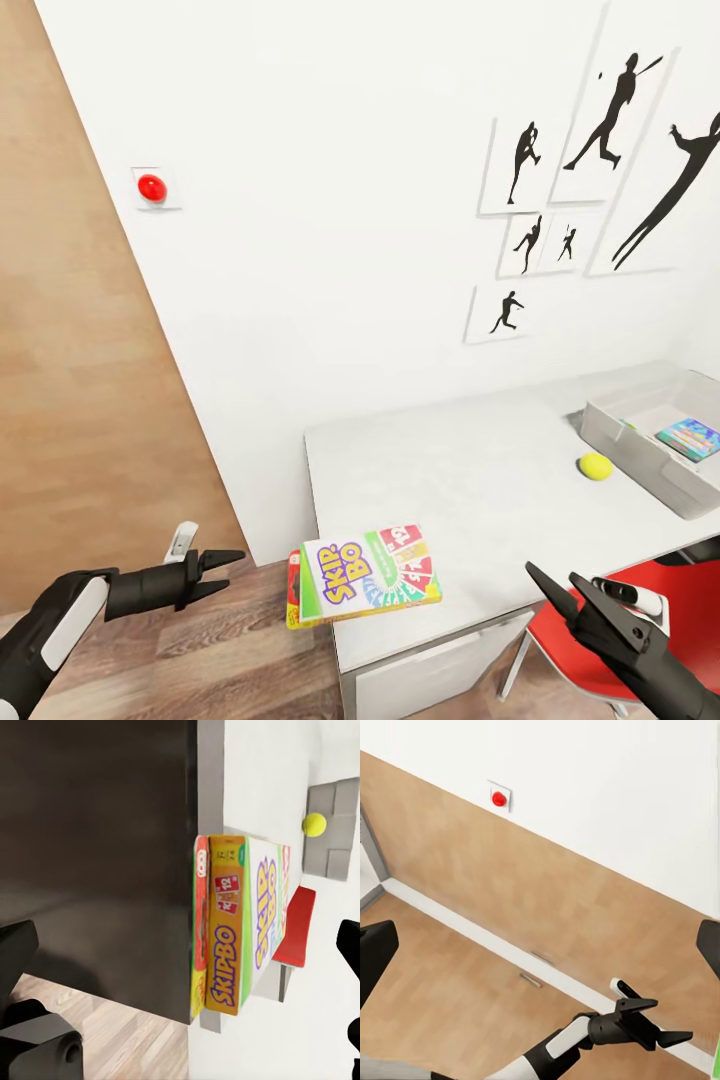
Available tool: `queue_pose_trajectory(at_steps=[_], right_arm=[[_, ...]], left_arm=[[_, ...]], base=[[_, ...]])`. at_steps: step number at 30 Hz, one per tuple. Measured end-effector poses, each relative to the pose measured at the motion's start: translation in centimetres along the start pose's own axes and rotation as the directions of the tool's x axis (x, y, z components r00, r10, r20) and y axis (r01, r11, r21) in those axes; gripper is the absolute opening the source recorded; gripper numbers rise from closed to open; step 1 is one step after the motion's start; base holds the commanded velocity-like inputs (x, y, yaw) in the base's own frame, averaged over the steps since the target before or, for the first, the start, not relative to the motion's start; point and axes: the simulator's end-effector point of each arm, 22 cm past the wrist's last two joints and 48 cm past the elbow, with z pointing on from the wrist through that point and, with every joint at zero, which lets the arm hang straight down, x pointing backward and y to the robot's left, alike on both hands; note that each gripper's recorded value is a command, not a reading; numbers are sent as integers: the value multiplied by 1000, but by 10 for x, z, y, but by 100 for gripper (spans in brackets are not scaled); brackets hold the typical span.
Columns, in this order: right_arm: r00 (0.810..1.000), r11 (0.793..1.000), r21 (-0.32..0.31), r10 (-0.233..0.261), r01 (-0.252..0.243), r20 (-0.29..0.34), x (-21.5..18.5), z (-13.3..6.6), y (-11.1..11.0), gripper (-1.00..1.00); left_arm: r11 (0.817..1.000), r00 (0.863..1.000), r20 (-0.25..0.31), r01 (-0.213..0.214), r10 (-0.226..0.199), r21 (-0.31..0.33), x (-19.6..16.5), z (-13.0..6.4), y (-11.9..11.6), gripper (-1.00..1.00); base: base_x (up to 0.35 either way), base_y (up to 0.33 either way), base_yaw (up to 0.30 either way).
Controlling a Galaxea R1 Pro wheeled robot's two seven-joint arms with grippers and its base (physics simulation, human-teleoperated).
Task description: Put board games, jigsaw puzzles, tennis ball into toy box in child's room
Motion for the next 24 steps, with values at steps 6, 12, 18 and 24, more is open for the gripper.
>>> queue_pose_trajectory(at_steps=[6, 12, 18, 24], right_arm=[[1000, 1000, 0, -1, 1, 3, -1, -1, 0, 100], [1000, 1000, -28, 3, -3, 24, -9, -3, 8, 100], [998, 996, -82, 20, -16, 52, -21, -9, 24, 100], [997, 989, -140, 51, -41, 65, -34, -22, 45, 100]], left_arm=[[1000, 1000, 0, -1, 1, 1, 0, 0, 0, 100], [1000, 1000, 0, -2, 2, -1, -1, -1, 0, 100], [1000, 1000, 1, -3, 3, 0, 0, 0, 0, 100], [1000, 1000, 1, -3, 3, 0, 0, 0, -1, 100]], base=[[0, -169, 0], [0, -49, 0], [0, -9, 0], [0, -1, 0]])
